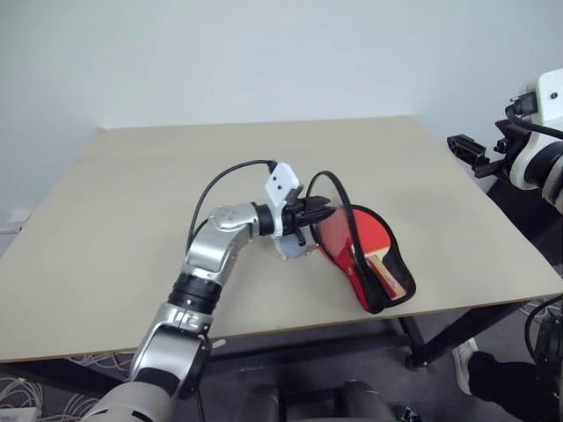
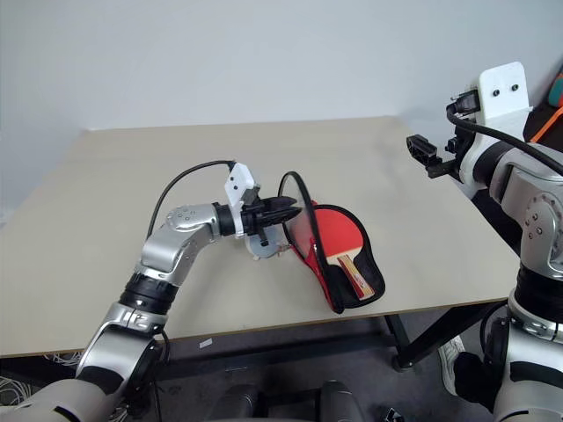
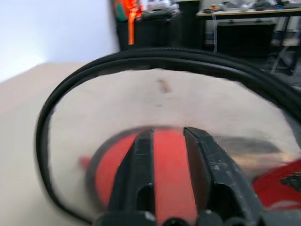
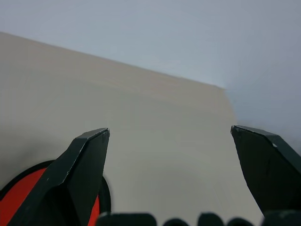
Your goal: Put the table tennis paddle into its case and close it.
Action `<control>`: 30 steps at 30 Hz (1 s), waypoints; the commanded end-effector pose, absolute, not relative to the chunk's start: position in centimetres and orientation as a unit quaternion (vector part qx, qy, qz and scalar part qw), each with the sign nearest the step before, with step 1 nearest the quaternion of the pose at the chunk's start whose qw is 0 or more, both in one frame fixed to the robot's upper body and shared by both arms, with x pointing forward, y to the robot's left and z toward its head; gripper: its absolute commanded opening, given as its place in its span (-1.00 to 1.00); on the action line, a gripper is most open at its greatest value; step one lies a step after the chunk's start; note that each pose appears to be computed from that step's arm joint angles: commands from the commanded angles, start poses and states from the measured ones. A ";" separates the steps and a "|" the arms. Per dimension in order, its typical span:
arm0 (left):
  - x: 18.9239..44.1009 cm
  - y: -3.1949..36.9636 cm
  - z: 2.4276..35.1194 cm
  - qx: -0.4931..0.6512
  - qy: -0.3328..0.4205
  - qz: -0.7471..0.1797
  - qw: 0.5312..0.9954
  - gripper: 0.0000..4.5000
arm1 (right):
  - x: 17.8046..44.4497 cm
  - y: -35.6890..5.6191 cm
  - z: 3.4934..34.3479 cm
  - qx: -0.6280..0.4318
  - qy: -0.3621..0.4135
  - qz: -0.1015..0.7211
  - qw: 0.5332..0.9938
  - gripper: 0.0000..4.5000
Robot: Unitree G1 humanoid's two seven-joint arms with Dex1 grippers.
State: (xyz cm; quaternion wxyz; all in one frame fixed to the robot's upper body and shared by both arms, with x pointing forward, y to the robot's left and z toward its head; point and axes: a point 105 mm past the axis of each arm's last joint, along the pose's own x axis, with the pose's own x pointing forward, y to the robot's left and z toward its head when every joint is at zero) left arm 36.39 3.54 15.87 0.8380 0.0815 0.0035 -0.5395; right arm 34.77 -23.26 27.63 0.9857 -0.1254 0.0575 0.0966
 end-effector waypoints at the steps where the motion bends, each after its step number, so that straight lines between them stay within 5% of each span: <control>1: 37.4 3.8 19.0 0.120 -0.046 -0.537 0.834 -0.53 | 34.8 -23.5 29.1 -0.130 0.026 0.086 0.987 1.00; 8: 37.8 3.1 20.7 0.113 -0.061 -0.548 0.827 -0.53 | 35.5 -22.8 28.9 -0.125 0.023 0.100 0.987 1.00; 16: 34.0 0.8 16.4 0.017 0.043 -0.574 0.817 -0.53 | 36.2 -21.7 27.8 -0.117 0.037 0.120 0.985 1.00; 19: 32.0 0.9 13.8 0.004 0.097 -0.568 0.817 -0.29 | 36.4 -21.4 27.4 -0.114 0.043 0.125 0.985 1.00; 26: 27.7 2.2 10.3 -0.008 0.182 -0.570 0.801 0.81 | 36.1 -21.0 26.4 -0.096 0.053 0.129 0.986 1.00; 30: 26.7 2.5 9.1 -0.020 0.226 -0.567 0.792 0.81 | 36.1 -20.6 26.0 -0.086 0.053 0.131 0.986 1.00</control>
